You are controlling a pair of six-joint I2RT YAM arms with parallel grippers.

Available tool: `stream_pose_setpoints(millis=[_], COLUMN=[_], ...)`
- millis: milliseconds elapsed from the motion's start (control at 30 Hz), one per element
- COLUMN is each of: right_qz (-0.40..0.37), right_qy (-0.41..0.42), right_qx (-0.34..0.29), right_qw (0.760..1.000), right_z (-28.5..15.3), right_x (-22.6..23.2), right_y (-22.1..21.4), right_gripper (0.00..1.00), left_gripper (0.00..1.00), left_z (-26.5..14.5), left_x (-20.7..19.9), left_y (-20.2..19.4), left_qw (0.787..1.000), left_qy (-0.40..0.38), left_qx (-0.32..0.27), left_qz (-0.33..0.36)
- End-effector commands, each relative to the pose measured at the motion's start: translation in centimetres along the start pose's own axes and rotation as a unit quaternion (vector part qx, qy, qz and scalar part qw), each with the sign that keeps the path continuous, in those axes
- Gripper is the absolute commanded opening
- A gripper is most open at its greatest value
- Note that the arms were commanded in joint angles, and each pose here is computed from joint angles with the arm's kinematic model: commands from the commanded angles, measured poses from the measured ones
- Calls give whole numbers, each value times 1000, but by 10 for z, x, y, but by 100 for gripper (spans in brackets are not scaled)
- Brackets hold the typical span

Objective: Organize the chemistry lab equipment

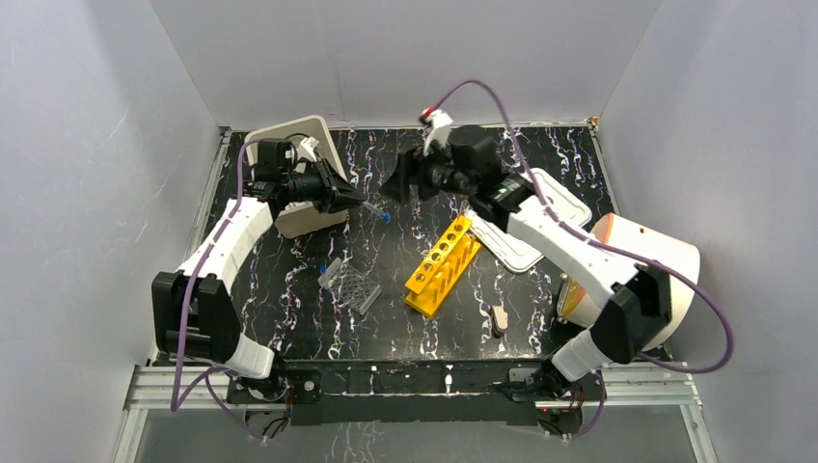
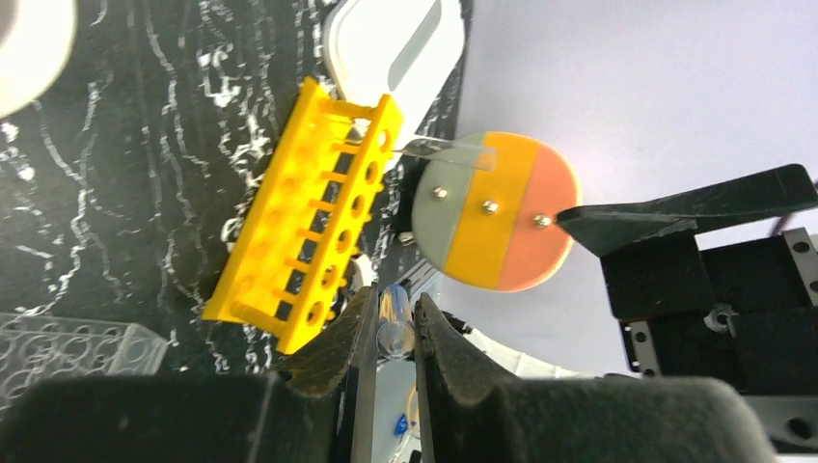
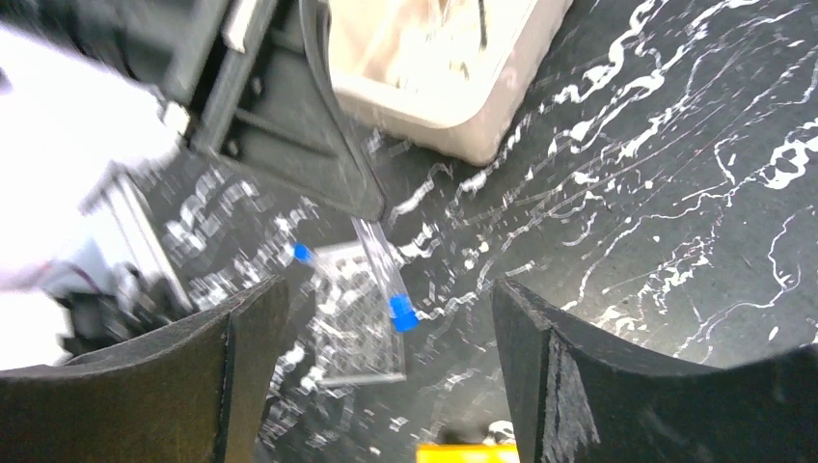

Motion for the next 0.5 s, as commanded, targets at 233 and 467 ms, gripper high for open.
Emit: stream_pose_setpoints(millis=[233,467], right_qz=[316,392], right_qy=[37,40], right_qx=[-141,-146], right_qw=[938,907], right_z=[-50,-53], right_x=[40,42], right_y=[78,77], right_gripper=[87,84], left_gripper=[0,0], left_z=[-44,-52], left_x=[-101,-119], left_y=[-1,2], left_qw=[973,957], left_qy=[-223,-276], left_qx=[-33,-39], left_qz=[-41,-76])
Point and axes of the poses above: each gripper's point midway between its finger pads, its own z axis out along the fingers, its own x axis along the line the jaws close on, y = z × x, the point moved 10 cm from there along -z, back along the fingers, and after that the axes turned 6 degrees about -z, right-handed, at the moved point
